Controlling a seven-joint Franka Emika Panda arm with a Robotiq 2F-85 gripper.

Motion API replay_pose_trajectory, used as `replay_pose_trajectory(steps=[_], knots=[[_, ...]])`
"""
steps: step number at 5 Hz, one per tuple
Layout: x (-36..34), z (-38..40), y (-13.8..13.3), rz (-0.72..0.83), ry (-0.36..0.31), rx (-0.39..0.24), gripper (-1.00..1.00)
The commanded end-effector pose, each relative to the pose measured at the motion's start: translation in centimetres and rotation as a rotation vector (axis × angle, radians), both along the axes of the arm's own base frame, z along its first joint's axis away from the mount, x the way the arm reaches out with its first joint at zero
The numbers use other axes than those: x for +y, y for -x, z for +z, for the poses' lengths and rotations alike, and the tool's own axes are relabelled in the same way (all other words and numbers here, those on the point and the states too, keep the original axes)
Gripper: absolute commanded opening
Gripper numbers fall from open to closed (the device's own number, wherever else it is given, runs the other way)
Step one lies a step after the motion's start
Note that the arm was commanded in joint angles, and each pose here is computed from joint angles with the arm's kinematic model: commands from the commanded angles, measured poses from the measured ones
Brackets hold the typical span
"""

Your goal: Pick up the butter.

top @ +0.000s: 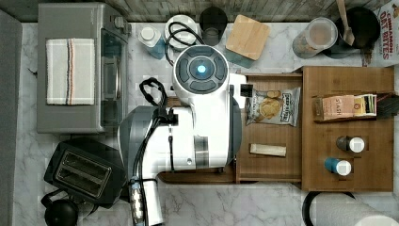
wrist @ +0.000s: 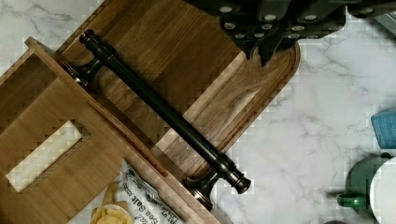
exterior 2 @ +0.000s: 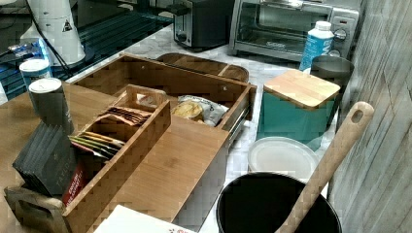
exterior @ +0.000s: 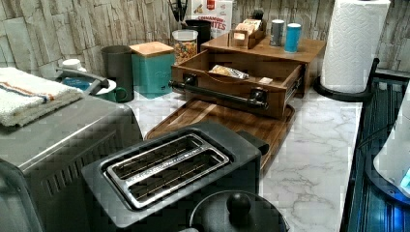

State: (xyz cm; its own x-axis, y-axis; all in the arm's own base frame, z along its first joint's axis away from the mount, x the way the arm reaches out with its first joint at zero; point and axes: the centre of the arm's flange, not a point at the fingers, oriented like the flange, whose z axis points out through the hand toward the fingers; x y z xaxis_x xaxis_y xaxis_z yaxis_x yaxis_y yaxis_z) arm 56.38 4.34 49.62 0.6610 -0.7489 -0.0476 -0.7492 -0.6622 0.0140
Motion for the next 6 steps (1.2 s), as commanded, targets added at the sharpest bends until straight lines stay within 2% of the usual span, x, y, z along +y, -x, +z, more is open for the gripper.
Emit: replay_pose_trajectory(steps=[1, 2, 3, 4, 6], knots=[[0.2, -0.3, 0.1, 0.000, -0.005, 0.006, -1.00], [-1.9, -0.1, -0.4, -0.022, 0.096, 0.030, -1.00], [-7.6, 0.4, -0.1, -0.080, 0.095, 0.017, -1.00], [-13.5, 0.3, 0.9, -0.173, 0.038, -0.062, -1.00], [-18.9, 0.2, 3.1, -0.492, 0.041, -0.105, -1.00]])
